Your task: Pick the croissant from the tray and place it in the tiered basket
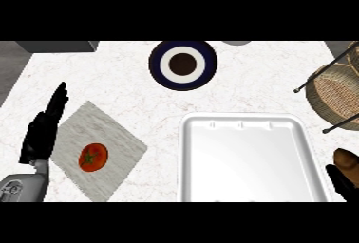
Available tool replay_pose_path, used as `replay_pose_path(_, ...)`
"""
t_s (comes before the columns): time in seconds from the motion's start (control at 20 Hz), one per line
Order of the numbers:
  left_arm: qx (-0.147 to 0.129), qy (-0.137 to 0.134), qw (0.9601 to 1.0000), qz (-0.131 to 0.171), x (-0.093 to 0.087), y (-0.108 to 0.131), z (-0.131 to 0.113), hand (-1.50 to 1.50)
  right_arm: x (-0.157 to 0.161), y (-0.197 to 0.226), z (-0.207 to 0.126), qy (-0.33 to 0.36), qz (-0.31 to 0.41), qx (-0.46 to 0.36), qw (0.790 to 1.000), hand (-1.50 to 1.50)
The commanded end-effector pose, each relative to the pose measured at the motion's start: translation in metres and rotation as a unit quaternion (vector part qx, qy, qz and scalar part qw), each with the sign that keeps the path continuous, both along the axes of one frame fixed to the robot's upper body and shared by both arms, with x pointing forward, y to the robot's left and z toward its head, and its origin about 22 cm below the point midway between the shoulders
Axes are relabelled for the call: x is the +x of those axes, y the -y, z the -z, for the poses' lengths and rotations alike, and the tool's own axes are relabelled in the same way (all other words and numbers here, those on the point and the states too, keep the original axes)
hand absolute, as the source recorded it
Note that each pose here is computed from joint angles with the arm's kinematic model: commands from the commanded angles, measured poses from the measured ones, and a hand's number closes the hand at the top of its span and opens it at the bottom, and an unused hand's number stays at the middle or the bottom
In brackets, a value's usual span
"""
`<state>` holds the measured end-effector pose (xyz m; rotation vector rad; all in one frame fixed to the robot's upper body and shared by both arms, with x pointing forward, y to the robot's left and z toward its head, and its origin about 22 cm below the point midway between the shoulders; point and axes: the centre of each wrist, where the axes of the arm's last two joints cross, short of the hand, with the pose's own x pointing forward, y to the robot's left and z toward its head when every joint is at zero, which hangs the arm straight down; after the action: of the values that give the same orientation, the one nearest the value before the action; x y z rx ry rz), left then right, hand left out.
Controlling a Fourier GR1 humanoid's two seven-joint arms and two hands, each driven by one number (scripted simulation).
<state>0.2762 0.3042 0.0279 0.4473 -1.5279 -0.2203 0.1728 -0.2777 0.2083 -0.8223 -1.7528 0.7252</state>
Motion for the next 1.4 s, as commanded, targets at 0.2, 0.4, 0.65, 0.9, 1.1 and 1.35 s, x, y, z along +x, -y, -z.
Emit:
replay_pose_path(0.2,-0.009,-0.008,0.9999,0.003,-0.001,0.012,0.019,0.00,0.023,0.064,-0.041,-0.004,-0.002,0.005,1.000,1.50)
replay_pose_path(0.4,-0.001,-0.004,0.9999,0.011,0.002,0.006,-0.001,0.00,0.049,0.073,-0.027,-0.007,-0.001,-0.030,1.000,1.50)
replay_pose_path(0.65,-0.007,0.004,0.9998,0.019,-0.006,0.011,0.006,0.00,0.081,0.083,-0.044,0.018,0.028,-0.090,0.995,1.50)
replay_pose_path(0.9,-0.005,0.002,0.9997,0.025,0.006,0.011,0.001,0.00,0.099,0.114,-0.039,0.044,0.100,-0.199,0.974,1.50)
replay_pose_path(1.1,0.002,0.007,0.9997,0.025,0.010,0.006,-0.017,0.00,0.128,0.131,-0.037,0.044,0.136,-0.230,0.963,1.50)
replay_pose_path(1.35,-0.003,0.006,0.9999,0.016,0.013,-0.007,0.002,0.00,0.149,0.170,-0.034,0.040,0.110,-0.220,0.968,1.50)
